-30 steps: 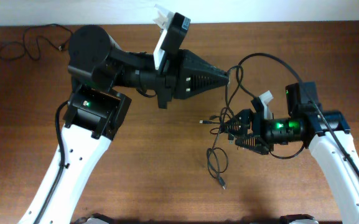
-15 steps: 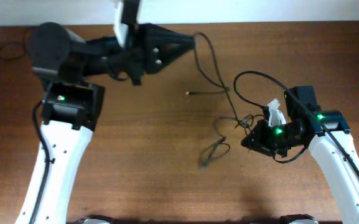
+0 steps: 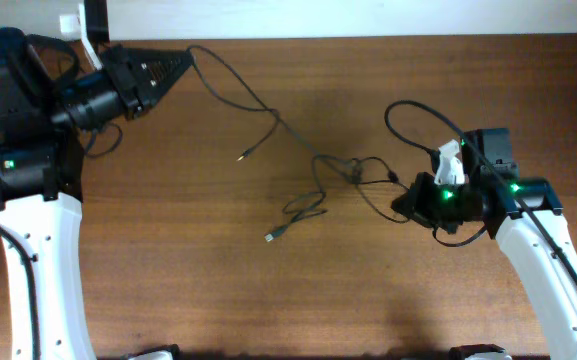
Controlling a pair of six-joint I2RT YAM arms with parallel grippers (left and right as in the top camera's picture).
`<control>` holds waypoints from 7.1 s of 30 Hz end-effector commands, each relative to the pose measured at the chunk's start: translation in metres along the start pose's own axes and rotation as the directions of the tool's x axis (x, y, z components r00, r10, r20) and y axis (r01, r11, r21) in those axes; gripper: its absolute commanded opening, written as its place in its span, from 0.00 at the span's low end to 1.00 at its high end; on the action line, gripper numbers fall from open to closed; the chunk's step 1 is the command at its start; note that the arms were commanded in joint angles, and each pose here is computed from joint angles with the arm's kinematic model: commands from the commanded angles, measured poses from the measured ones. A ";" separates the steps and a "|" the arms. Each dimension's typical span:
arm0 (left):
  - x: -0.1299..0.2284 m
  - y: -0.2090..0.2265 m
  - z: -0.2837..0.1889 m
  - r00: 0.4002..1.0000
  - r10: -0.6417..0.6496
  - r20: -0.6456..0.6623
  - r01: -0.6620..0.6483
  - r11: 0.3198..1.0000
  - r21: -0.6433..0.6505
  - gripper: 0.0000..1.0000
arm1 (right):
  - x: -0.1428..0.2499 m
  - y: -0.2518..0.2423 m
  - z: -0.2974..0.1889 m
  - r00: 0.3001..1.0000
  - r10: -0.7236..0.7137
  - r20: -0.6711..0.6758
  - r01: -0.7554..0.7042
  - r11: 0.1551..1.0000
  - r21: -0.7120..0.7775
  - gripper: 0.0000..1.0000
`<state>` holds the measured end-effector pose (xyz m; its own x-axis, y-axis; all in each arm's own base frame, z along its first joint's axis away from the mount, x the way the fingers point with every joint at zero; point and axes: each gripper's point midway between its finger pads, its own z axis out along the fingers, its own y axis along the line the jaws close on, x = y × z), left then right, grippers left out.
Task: Untangle cables
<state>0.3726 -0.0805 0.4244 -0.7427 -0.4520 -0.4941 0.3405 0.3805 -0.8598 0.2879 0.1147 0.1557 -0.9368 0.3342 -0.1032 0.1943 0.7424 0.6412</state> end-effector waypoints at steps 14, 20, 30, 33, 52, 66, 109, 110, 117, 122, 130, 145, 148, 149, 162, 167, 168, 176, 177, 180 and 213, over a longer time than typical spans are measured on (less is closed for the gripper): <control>0.025 0.142 -0.064 0.985 -0.068 0.159 0.163 0.670 -0.724 0.00 | -0.066 0.059 -0.158 0.901 -0.143 0.409 0.028 0.961 0.276 0.04; 0.029 0.146 -0.068 0.984 -0.081 0.158 0.173 0.649 -0.741 0.00 | -0.080 0.026 -0.216 0.792 -0.145 0.594 -0.197 0.858 0.474 0.08; 0.033 0.131 -0.052 0.989 -0.101 0.112 0.150 0.735 -0.662 0.00 | -0.060 0.028 -0.198 0.861 -0.099 0.498 -0.155 0.883 0.442 0.27; 0.040 0.035 -0.005 0.982 0.152 -0.115 -0.166 0.978 -0.126 0.00 | -0.057 0.040 -0.185 0.894 -0.129 0.429 -0.064 0.911 0.407 0.42; 0.068 -0.186 0.074 0.825 0.551 0.126 -0.552 0.735 0.394 0.00 | -0.047 0.059 -0.133 0.973 -0.136 0.185 0.083 0.960 0.269 0.48; 0.066 -0.260 0.040 0.756 0.598 0.267 -0.643 0.602 0.473 0.00 | -0.039 0.088 -0.003 0.962 -0.234 -0.138 0.259 0.943 0.209 0.48; -0.003 -0.102 0.046 0.883 0.442 0.158 -0.425 0.896 -0.130 0.00 | -0.036 -0.085 -0.106 0.990 0.055 0.130 -0.131 0.690 0.712 0.04; -0.012 -0.073 0.036 0.899 0.407 0.163 -0.361 0.898 -0.250 0.00 | -0.038 -0.088 -0.108 0.987 0.077 0.144 -0.156 0.698 0.699 0.04; -0.026 0.058 -0.057 0.915 0.334 0.225 0.010 0.540 -0.842 0.00 | -0.061 -0.048 -0.125 0.976 0.025 0.218 -0.137 0.847 0.513 0.04; -0.022 0.084 -0.109 0.900 0.380 0.215 0.116 0.267 -0.957 0.00 | -0.076 0.009 -0.193 0.889 -0.055 0.455 -0.150 0.903 0.403 0.04; 0.002 0.114 -0.058 0.974 0.192 0.123 0.039 0.388 -0.921 0.11 | -0.058 0.086 -0.232 0.843 -0.151 0.516 0.063 0.981 0.184 0.04; 0.044 0.085 0.020 0.979 0.109 -0.173 -0.195 0.748 -0.634 0.25 | -0.030 0.234 -0.265 0.674 -0.443 0.591 0.693 0.657 -0.297 0.04; 0.057 0.065 0.035 0.944 0.184 -0.273 -0.300 0.822 -0.484 0.29 | -0.039 0.254 -0.286 0.670 -0.369 0.644 0.687 0.637 -0.349 0.04; 0.061 0.061 0.039 0.933 0.208 -0.294 -0.329 0.826 -0.458 0.30 | -0.041 0.261 -0.294 0.675 -0.338 0.656 0.680 0.630 -0.375 0.04; 0.066 0.058 0.048 0.920 0.229 -0.318 -0.356 0.826 -0.436 0.43 | -0.022 0.279 -0.307 0.682 -0.362 0.636 0.712 0.528 -0.463 0.04; 0.067 0.058 0.048 0.920 0.229 -0.318 -0.356 0.828 -0.433 0.43 | -0.075 0.177 -0.232 0.860 -0.080 0.505 0.232 0.941 -0.247 0.04; 0.066 0.058 0.048 0.920 0.229 -0.318 -0.356 0.828 -0.433 0.43 | -0.075 0.159 -0.215 0.891 -0.037 0.453 0.143 0.969 -0.201 0.04; 0.066 0.057 0.048 0.920 0.232 -0.318 -0.358 0.829 -0.431 0.42 | -0.041 0.253 -0.244 0.818 -0.372 0.440 0.570 0.630 -0.528 0.04; 0.067 0.056 0.049 0.917 0.236 -0.320 -0.362 0.828 -0.427 0.42 | -0.047 0.243 -0.236 0.833 -0.342 0.434 0.538 0.685 -0.492 0.04; 0.086 0.030 0.065 0.848 0.358 -0.390 -0.468 0.851 -0.237 0.44 | -0.056 0.217 -0.213 0.893 -0.266 0.362 0.415 0.797 -0.439 0.04; 0.184 0.016 0.160 0.479 -0.845 -0.238 0.642 0.522 -0.561 0.78 | 0.039 0.343 -0.211 0.554 -0.616 0.560 0.813 0.258 -0.521 0.04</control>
<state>0.3393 -0.2833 0.2926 -0.8031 -0.3665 0.4698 -0.5906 0.3855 -0.7089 0.2649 0.2521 0.5231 -0.5223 0.0517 -0.8512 -0.8338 0.1784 0.5224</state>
